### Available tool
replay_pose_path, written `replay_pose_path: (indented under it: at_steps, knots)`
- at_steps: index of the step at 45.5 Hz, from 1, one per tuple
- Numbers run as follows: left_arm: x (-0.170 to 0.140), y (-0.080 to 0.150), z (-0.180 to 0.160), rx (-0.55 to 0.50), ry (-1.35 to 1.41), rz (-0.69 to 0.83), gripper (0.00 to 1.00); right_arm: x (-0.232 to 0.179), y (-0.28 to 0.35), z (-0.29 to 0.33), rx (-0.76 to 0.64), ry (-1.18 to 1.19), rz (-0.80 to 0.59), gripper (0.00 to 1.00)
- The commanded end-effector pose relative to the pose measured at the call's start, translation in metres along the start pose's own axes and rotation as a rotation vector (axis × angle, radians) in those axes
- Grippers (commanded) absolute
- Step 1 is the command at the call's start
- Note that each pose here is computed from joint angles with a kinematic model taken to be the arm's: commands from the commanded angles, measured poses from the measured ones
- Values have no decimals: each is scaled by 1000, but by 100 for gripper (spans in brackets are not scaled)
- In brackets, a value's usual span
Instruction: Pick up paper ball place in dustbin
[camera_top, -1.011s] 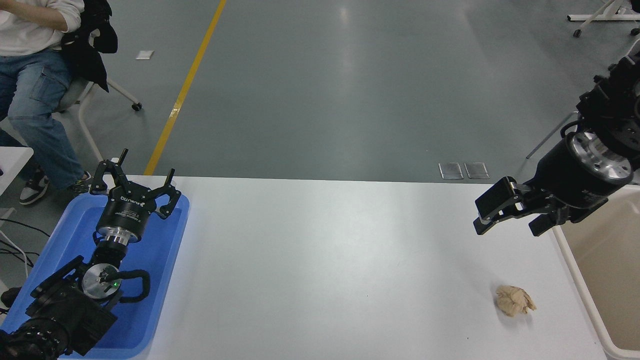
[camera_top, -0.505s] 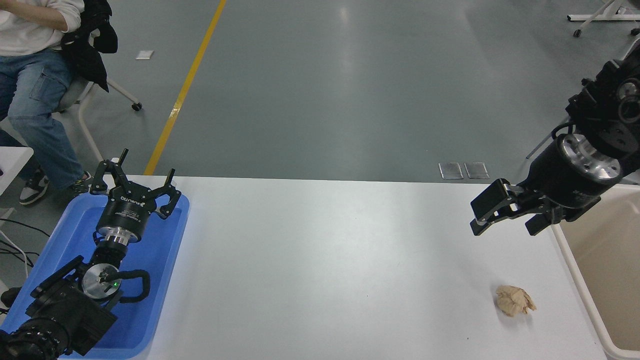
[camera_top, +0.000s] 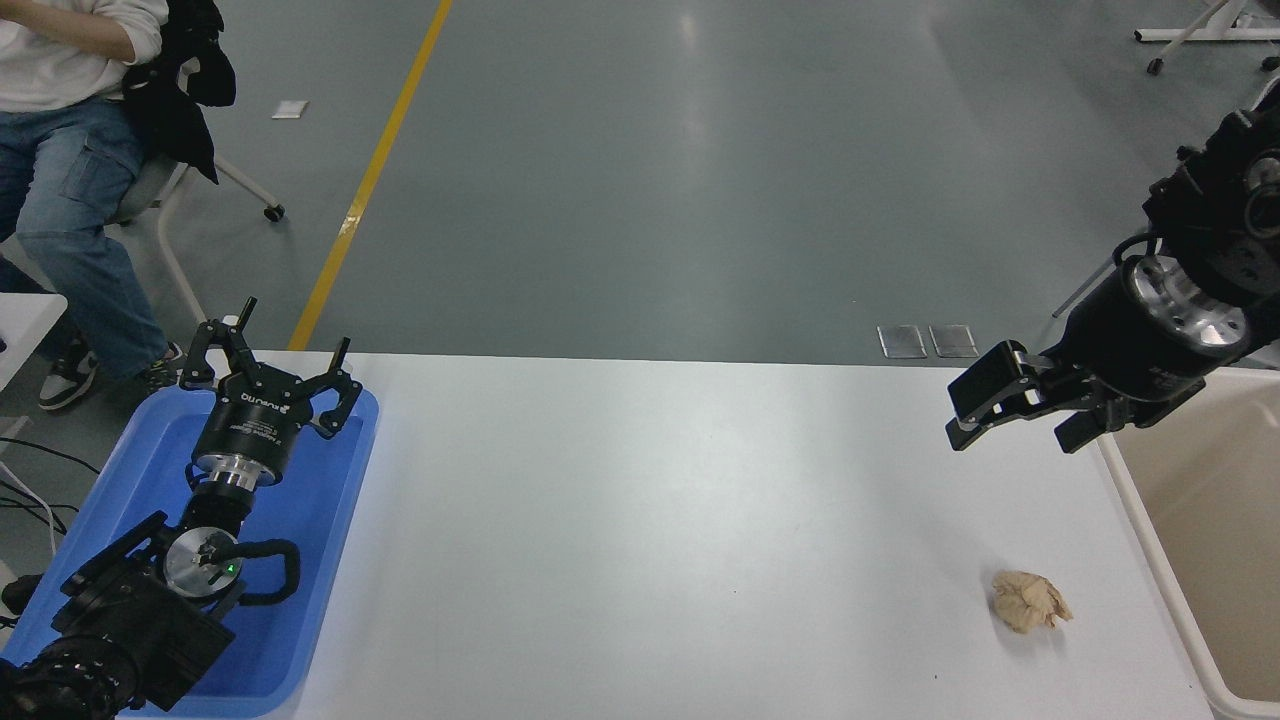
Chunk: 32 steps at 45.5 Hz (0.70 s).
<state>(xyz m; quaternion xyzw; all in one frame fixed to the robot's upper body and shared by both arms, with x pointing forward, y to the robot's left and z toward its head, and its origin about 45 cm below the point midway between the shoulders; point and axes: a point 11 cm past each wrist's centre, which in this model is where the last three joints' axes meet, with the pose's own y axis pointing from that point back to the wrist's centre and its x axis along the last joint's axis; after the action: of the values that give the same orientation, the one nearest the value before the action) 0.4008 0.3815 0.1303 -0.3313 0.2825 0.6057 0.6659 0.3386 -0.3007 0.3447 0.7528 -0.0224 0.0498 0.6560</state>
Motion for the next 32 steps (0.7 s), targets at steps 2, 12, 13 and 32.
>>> replay_pose_path:
  at_steps: [2, 12, 13, 32]
  knots:
    - [0, 0, 0, 1, 0, 0, 100, 10, 2, 14, -13, -32, 36, 100]
    - [0, 0, 0, 1, 0, 0, 100, 15, 6, 17, -16, -38, 59, 100]
    - [0, 0, 0, 1, 0, 0, 100, 15, 6, 18, -13, -42, 59, 100]
    - [0, 0, 0, 1, 0, 0, 100, 16, -33, 71, -86, -84, 169, 100]
